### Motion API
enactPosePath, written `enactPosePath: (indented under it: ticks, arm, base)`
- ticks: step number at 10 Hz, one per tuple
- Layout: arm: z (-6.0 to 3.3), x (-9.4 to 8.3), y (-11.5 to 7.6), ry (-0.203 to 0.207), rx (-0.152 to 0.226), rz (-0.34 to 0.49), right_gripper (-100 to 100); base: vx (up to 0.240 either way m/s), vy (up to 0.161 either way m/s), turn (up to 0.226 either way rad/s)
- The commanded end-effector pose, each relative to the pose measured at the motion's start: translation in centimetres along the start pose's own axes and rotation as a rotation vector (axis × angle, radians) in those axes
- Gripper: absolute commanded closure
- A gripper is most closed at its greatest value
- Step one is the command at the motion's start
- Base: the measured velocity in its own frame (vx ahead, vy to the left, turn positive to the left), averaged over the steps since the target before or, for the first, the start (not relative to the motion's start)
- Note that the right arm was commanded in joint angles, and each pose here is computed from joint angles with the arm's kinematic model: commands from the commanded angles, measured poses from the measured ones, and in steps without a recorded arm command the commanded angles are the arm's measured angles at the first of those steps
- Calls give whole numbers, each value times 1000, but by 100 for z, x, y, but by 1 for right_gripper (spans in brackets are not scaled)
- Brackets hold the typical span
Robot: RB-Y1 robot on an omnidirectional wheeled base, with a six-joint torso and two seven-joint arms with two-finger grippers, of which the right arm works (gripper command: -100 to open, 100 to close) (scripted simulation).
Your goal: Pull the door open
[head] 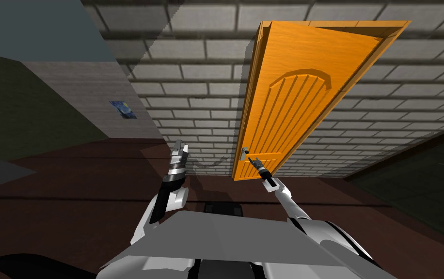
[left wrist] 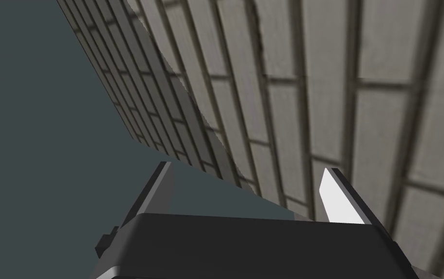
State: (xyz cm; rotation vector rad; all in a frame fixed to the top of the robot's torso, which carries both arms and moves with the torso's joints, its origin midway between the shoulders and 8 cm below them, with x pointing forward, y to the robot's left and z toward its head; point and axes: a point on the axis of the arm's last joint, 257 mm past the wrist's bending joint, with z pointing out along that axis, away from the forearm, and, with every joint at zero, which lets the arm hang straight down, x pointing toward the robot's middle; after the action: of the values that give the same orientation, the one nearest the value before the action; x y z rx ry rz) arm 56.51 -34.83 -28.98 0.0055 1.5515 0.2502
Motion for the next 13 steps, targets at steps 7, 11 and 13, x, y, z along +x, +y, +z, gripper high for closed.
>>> enactPosePath:
  ticks: [7,11,13]
  arm:
    - [47,76,87,23,-16,-143,-100]
    - [57,76,74,20,-5,-143,-100]
    - [63,76,67,19,1,-144,-100]
  base:
    - [-23,19,-42]
    - [206,27,32]
    - [189,25,25]
